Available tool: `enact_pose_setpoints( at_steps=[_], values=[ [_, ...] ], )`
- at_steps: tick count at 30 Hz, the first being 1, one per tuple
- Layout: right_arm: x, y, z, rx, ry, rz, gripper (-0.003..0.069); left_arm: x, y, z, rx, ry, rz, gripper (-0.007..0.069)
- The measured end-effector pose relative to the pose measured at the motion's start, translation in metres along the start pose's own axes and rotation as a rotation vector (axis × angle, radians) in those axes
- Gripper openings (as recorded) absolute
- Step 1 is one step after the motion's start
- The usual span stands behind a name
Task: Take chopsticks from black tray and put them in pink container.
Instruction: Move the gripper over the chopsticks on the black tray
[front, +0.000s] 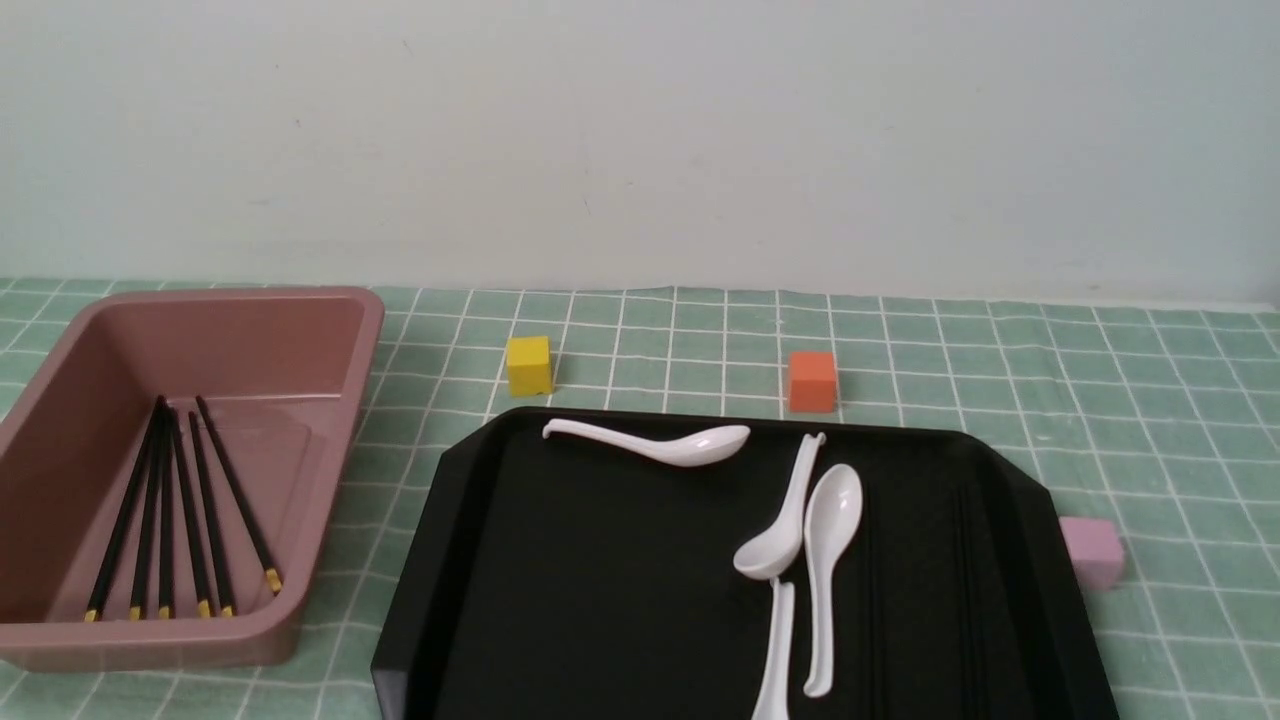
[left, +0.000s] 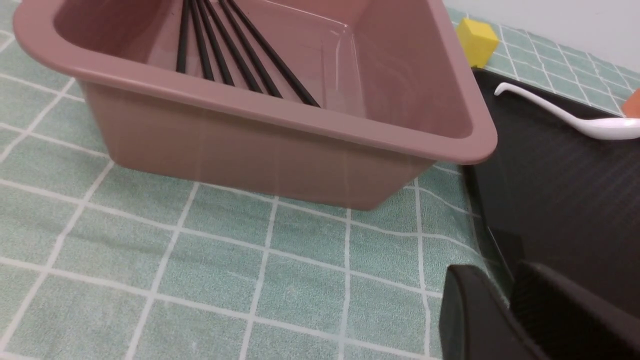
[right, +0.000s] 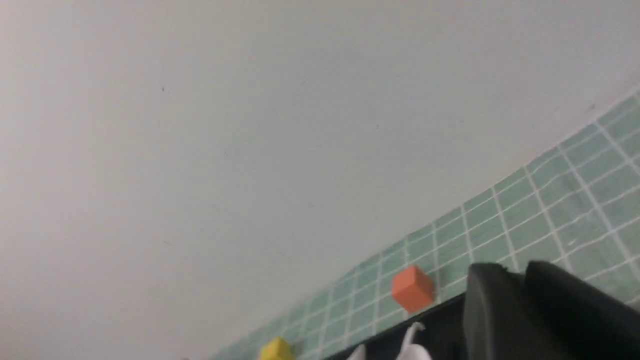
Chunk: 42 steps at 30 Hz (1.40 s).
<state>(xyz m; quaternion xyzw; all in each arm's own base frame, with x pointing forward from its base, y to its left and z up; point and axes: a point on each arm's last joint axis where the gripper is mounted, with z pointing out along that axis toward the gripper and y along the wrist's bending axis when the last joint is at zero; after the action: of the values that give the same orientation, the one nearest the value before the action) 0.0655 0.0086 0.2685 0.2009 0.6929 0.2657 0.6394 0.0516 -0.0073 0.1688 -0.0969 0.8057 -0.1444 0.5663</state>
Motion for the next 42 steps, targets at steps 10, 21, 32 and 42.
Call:
enact_pose_setpoints(
  at_steps=[10,21,32,42],
  values=[
    [0.009,-0.007,0.09,0.477,0.935,-0.212,0.0003,0.0,0.0,0.0,-0.003,-0.001,-0.001,0.0145],
    [0.099,0.033,0.152,0.295,1.283,-0.186,0.0077,0.0,0.0,0.0,-0.004,-0.002,-0.002,0.0158],
    [0.153,0.069,0.196,0.446,1.25,-0.322,0.0311,0.0,0.0,0.0,-0.004,-0.002,-0.002,0.0169],
    [0.185,0.054,0.206,0.542,1.285,-0.335,0.0342,0.0,0.0,0.0,-0.004,-0.002,-0.002,0.0181]
  ],
)
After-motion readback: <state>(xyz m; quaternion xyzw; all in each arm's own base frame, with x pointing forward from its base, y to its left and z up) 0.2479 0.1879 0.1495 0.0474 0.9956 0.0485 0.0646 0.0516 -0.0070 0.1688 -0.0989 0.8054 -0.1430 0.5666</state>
